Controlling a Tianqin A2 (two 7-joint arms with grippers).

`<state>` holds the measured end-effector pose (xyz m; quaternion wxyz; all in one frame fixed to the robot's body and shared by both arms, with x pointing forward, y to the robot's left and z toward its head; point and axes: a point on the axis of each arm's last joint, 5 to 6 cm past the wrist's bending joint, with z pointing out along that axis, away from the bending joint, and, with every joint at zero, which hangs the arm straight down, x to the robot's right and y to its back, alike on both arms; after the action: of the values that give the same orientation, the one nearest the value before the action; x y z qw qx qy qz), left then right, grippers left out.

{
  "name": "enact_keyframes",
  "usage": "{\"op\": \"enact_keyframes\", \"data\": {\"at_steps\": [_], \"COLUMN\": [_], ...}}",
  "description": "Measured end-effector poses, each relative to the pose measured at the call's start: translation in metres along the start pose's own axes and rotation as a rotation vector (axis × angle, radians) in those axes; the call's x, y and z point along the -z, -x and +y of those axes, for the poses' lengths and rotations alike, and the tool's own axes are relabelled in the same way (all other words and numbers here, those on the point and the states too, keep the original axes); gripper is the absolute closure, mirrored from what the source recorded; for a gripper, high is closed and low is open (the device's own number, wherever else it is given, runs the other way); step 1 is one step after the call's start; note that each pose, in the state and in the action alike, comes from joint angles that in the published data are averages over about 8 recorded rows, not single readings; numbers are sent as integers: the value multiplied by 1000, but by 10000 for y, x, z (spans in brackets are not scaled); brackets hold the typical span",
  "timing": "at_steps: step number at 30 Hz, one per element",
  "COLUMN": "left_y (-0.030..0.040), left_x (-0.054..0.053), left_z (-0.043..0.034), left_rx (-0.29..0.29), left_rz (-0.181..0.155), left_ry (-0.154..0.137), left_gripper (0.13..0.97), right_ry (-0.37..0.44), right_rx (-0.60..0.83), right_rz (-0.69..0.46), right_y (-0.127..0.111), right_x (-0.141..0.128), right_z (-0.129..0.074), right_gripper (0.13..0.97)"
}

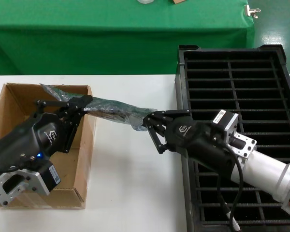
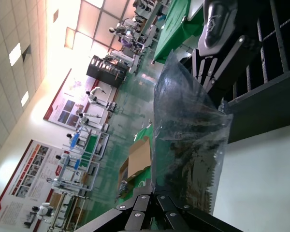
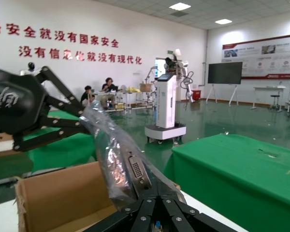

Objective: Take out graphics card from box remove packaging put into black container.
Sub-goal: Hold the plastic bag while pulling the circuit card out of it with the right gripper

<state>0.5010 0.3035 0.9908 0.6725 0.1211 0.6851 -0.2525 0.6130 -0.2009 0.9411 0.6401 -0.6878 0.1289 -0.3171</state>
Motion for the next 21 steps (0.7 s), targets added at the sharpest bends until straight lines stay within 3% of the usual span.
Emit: {"op": "enact_keyframes", "data": {"at_steps": [21], "left_y": [0], "left_x": [0], "left_z": [0], "left_rx": [0], "left_rz": [0], "left_ry": [0], "left_gripper": [958], "right_ry": [-13], "right_rx": [-50], "right_rz": [-40], "right_y": [126], "right_x": [-76], "right_z": [17], "right_gripper": [962]}}
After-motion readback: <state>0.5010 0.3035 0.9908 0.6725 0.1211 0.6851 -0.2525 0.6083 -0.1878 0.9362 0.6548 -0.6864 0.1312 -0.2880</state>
